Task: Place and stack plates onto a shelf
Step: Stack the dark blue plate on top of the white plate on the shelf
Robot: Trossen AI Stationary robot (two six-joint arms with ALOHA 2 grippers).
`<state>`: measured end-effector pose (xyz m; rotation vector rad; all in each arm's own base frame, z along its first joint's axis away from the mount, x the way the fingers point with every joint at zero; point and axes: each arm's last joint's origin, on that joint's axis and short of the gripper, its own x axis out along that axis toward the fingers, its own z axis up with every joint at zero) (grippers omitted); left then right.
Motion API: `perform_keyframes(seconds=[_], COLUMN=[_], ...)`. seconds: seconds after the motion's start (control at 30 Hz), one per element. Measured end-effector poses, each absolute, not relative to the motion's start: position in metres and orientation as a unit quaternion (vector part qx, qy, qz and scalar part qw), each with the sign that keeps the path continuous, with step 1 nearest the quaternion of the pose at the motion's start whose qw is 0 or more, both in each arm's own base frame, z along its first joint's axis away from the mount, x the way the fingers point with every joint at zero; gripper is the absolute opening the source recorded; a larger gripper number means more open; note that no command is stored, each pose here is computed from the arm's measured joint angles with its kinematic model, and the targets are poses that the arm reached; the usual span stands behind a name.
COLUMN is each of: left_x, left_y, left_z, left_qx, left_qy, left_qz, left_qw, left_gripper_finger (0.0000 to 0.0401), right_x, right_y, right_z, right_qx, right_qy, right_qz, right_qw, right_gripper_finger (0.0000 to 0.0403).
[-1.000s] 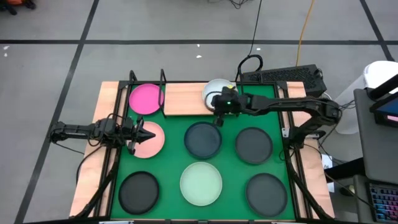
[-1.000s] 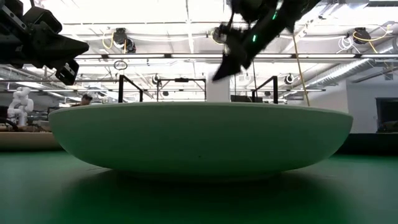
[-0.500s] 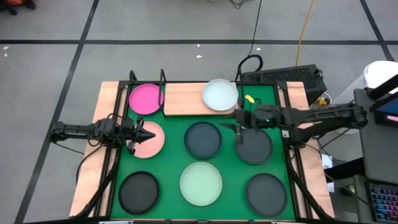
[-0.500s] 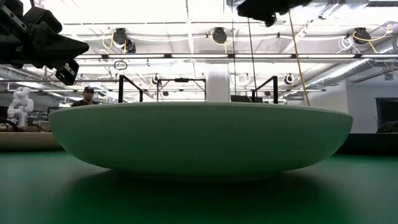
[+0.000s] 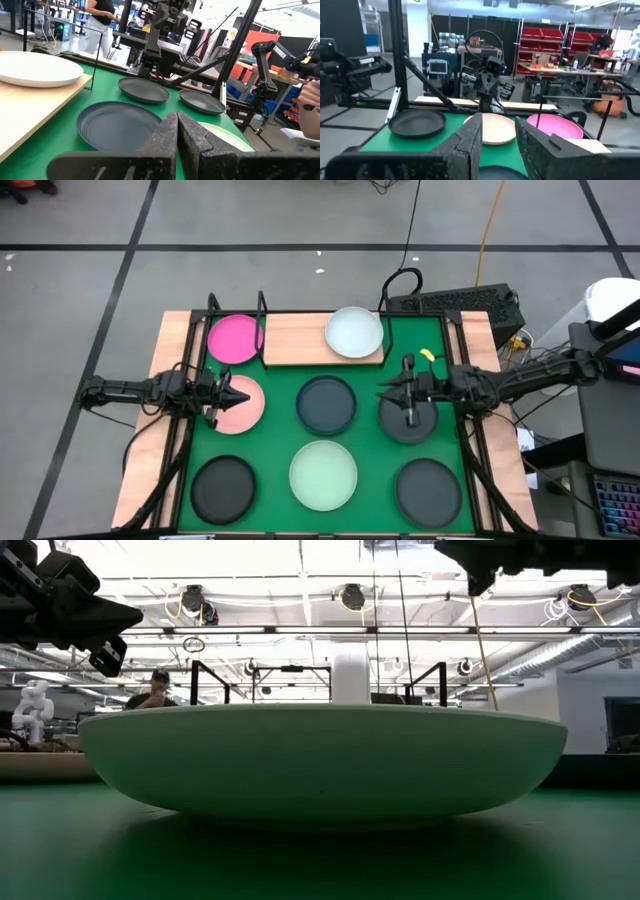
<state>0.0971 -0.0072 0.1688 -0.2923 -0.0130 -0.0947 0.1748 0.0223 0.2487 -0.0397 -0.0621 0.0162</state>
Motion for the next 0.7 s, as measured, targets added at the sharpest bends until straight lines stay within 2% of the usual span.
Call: perform_keyframes(seconds=[0.33,0.7], left_x=[0.097,0.094], left_y=[-0.007,-0.006], left_z=[0.171,0.191], left_qx=[-0.145,-0.048], left_qy=[-0.016,-0.126], left_qz=[-0.048,-0.035], left_qw=[0.988,0.990], left_gripper_finger=[0.0006,0.0006], right_x=[0.166,0.166], right_y=[0.026,0.026], right_z=[0.233,0.233], right_qx=[-0.007,-0.019], right_qy=[-0.019,-0.021], right_qz=[0.024,0.024], right_qw=[1.000,0.999], right_gripper_finger=[0.0098,0.0098])
